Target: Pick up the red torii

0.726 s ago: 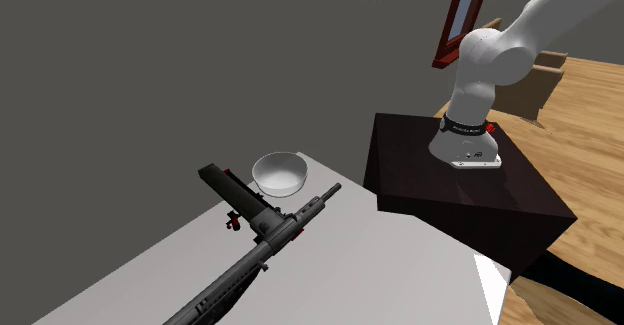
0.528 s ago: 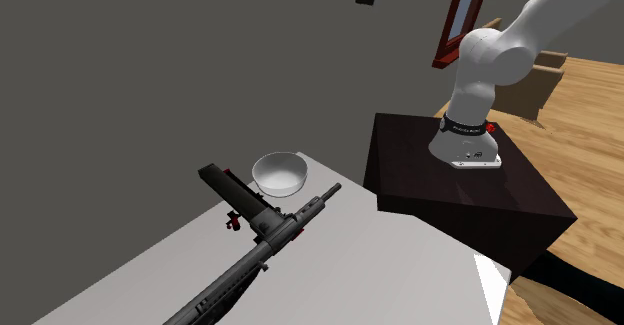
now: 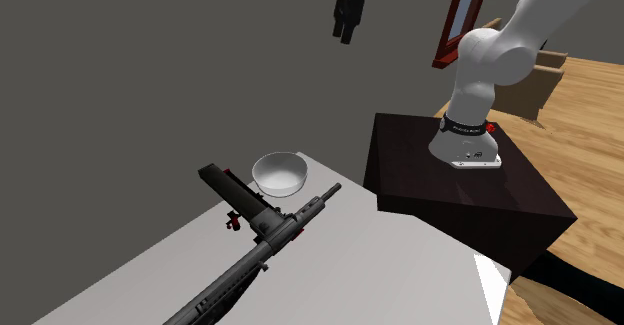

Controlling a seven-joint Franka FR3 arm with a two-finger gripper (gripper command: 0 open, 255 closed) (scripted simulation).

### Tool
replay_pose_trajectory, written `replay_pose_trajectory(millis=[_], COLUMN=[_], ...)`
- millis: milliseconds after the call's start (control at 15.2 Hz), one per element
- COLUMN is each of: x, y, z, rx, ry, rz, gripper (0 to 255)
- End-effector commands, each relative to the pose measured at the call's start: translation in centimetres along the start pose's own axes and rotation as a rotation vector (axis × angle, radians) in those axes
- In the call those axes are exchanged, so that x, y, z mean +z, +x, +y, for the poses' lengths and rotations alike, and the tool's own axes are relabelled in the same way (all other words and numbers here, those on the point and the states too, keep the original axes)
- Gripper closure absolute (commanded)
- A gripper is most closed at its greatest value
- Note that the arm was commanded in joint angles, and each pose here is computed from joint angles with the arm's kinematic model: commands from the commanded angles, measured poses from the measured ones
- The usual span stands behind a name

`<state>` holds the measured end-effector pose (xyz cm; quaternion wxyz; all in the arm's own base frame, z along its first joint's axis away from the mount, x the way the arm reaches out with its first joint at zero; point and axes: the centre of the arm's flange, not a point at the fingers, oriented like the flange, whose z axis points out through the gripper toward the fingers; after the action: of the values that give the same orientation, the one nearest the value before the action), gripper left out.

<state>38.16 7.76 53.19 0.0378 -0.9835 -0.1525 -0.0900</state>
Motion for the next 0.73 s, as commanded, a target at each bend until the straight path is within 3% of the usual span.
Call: replay_pose_trajectory(millis=[0, 660], x=[2.8, 14.4], y=[1.0, 6.1], z=[-0.9, -4.3], rx=[-0.024, -0.14], ry=[-0.003, -0.019], rz=[0.005, 0.023], gripper=[0, 0])
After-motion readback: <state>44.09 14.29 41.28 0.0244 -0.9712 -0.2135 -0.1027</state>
